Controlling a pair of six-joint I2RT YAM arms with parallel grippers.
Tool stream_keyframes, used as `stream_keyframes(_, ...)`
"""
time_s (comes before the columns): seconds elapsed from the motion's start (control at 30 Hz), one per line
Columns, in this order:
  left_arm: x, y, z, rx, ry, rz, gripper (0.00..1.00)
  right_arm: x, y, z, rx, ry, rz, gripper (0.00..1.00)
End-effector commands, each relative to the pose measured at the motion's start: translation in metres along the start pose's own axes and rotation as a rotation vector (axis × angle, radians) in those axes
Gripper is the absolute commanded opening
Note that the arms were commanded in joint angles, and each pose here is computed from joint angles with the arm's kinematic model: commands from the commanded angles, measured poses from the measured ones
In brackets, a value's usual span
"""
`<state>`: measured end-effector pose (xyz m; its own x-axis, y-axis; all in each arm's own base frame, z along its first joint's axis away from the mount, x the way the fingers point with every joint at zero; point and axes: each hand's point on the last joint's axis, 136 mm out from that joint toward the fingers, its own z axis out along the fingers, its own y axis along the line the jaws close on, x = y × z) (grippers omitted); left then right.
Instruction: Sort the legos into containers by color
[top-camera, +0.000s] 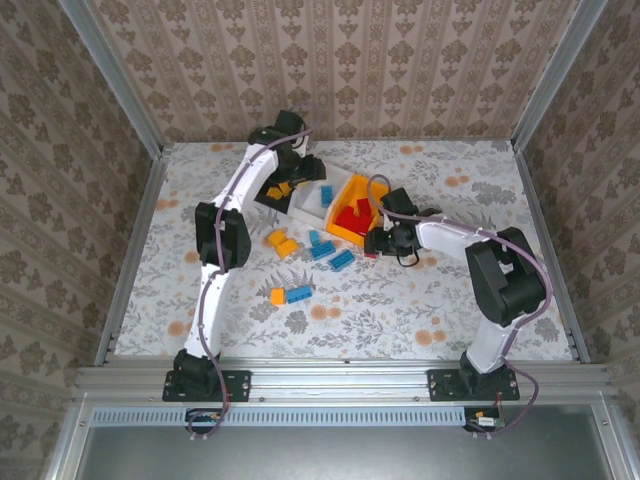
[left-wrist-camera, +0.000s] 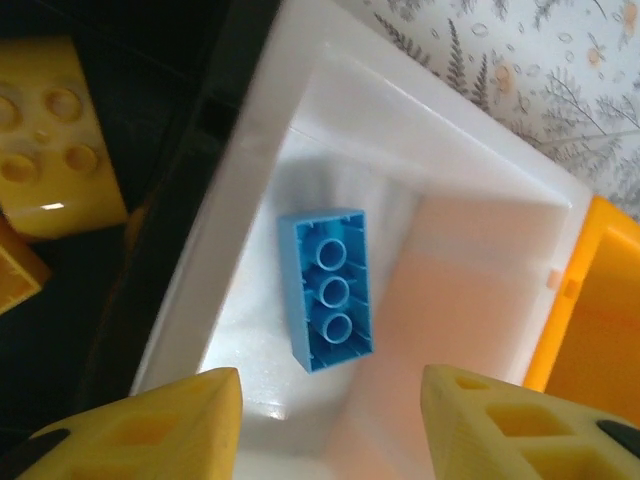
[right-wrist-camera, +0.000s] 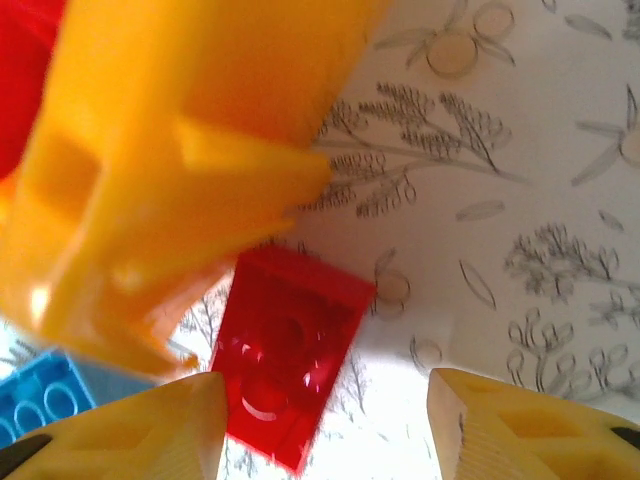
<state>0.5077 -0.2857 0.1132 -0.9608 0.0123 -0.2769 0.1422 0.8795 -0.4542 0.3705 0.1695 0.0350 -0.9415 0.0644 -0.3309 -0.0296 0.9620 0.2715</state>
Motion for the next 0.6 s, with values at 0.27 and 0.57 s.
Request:
stream_keyframes(0.27, 0.014, -0.018, -0.047, 0.032, -0.004, 0.019, 0.58, 0.015, -0.027, 0.008, 0.128, 0.089, 0.073, 0.25)
stream_keyframes(0.57, 0.02, -0.028, -0.062, 0.048, -0.015, 0.036, 0.61, 0.028, -0.043, -0.026, 0.157, 0.043, 0.096, 0.16)
